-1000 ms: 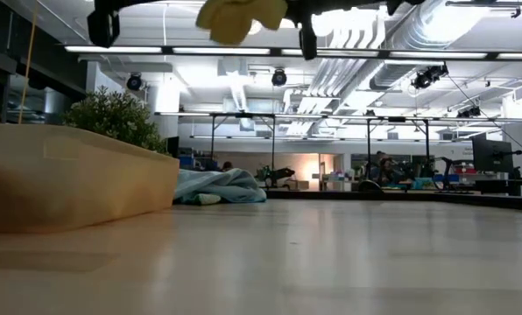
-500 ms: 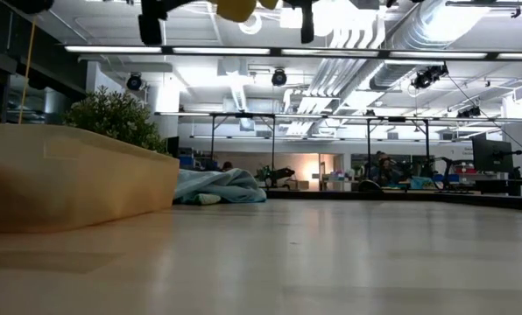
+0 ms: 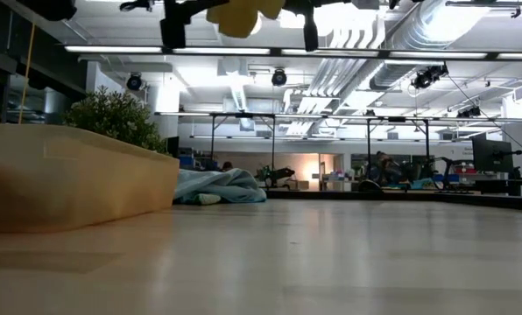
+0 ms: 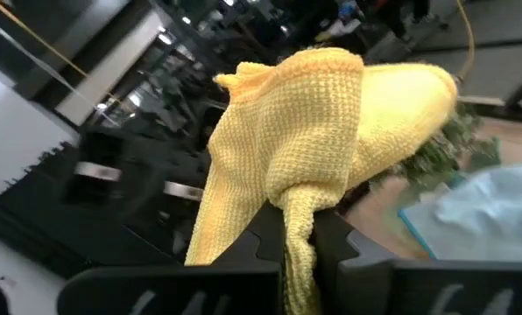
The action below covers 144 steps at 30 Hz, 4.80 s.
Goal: Fold microfiber towels
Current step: Put the yellow folded microfiber towel into the orange bin
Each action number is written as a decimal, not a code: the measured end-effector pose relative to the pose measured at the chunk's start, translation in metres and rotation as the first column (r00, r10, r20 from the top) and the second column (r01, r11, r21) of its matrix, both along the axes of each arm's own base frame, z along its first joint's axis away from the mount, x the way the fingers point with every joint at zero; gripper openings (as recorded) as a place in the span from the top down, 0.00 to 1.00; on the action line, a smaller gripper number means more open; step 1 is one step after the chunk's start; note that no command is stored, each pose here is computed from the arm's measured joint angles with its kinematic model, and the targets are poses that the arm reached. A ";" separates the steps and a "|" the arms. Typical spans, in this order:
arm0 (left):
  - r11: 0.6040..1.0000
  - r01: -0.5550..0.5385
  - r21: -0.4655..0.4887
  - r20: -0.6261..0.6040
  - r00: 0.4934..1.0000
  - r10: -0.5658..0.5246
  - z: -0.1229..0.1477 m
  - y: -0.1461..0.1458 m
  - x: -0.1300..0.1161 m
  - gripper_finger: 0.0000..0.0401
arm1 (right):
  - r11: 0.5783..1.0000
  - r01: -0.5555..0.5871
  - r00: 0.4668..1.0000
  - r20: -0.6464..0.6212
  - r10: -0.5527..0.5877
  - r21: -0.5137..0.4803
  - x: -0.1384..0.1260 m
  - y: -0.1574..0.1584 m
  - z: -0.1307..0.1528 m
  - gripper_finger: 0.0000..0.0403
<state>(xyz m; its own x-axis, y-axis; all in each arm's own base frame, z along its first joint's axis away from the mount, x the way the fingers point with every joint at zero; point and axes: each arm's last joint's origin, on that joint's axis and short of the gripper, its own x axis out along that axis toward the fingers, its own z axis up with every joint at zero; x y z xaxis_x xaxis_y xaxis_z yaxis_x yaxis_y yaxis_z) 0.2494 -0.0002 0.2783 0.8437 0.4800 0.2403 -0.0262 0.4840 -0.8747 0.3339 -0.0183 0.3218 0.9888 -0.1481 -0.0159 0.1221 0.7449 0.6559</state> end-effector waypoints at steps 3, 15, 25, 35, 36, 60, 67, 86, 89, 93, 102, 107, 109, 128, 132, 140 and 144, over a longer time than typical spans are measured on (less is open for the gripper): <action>1.000 -0.012 0.027 -0.026 1.000 0.013 0.003 0.001 0.012 0.37 | 1.000 0.013 0.999 -0.047 -0.011 0.023 0.000 0.000 -0.005 1.00; 0.999 -0.036 0.036 -0.096 0.995 0.040 0.006 0.008 0.035 0.37 | 0.999 0.034 0.997 -0.077 -0.031 0.042 -0.001 0.001 -0.008 1.00; 0.992 0.000 0.125 -0.208 0.978 0.026 0.015 0.009 0.020 0.37 | 0.999 0.025 0.999 -0.049 -0.024 0.027 -0.004 0.002 -0.002 1.00; 0.999 -0.046 0.024 -0.211 0.976 0.050 0.015 0.016 0.015 0.37 | 0.998 0.043 0.999 -0.008 -0.043 0.036 -0.005 0.001 0.004 1.00; 0.999 -0.043 0.015 -0.214 0.976 0.045 0.014 0.017 0.015 0.37 | 0.998 0.048 0.999 -0.021 -0.048 0.036 -0.005 0.001 0.002 1.00; 0.998 -0.048 -0.037 -0.114 0.993 0.044 0.021 0.024 0.020 0.37 | 0.993 0.095 0.993 -0.072 -0.090 0.064 -0.005 0.000 -0.003 1.00; 0.999 -0.037 -0.007 -0.206 0.978 0.035 0.025 0.024 0.028 0.37 | 0.993 0.093 0.994 -0.057 -0.090 0.066 -0.005 0.000 -0.002 1.00; 0.998 -0.053 -0.028 -0.230 0.972 0.045 0.025 0.033 0.033 0.45 | 0.995 0.078 0.996 -0.053 -0.074 0.066 -0.005 0.000 -0.001 1.00; 0.999 -0.044 -0.027 -0.230 0.972 0.037 0.025 0.035 0.033 0.56 | 0.995 0.077 0.996 -0.053 -0.074 0.065 -0.005 0.000 -0.001 1.00; 0.999 -0.023 -0.027 -0.234 0.972 0.016 0.025 0.034 0.033 0.73 | 0.995 0.077 0.996 -0.053 -0.074 0.064 -0.005 0.000 -0.001 1.00; 1.000 -0.024 0.000 -0.253 0.967 0.024 0.024 0.034 0.033 0.97 | 0.996 0.081 0.996 -0.050 -0.079 0.040 -0.005 0.000 -0.001 0.98; 0.999 0.028 0.018 -0.295 0.955 -0.022 0.026 0.037 0.027 0.99 | 0.996 0.078 0.994 -0.069 -0.081 -0.033 -0.014 -0.002 0.007 0.85; 0.998 0.045 0.035 -0.335 0.942 -0.031 0.030 0.040 0.019 0.99 | 0.991 0.114 0.991 -0.067 -0.119 -0.071 -0.025 -0.006 0.016 0.76; 0.804 0.524 -0.281 -0.720 0.439 -0.537 0.019 0.020 -0.091 1.00 | 0.951 0.264 0.949 -0.133 -0.286 -0.163 -0.092 -0.018 0.051 0.44; 0.666 0.612 -0.426 -0.738 0.191 -0.647 0.008 0.018 -0.081 1.00 | 0.951 0.261 0.946 -0.152 -0.286 -0.166 -0.088 -0.018 0.047 0.44; 0.491 0.669 -0.558 -0.802 -0.282 -0.527 0.005 0.035 -0.054 1.00 | 0.952 0.254 0.940 -0.188 -0.284 -0.168 -0.086 -0.018 0.042 0.44; 0.280 0.808 -0.519 -0.823 -0.385 -0.417 -0.005 0.039 -0.033 1.00 | 0.955 0.243 0.938 -0.212 -0.276 -0.170 -0.086 -0.018 0.039 0.44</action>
<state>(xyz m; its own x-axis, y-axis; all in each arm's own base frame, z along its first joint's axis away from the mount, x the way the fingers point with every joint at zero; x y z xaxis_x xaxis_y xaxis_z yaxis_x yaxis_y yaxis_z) 0.2164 0.0384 0.2729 0.1706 -0.4255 -0.8887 0.0101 0.9026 -0.4303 0.2480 -0.0365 0.3612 0.8871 -0.4162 -0.1995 0.4588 0.7485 0.4788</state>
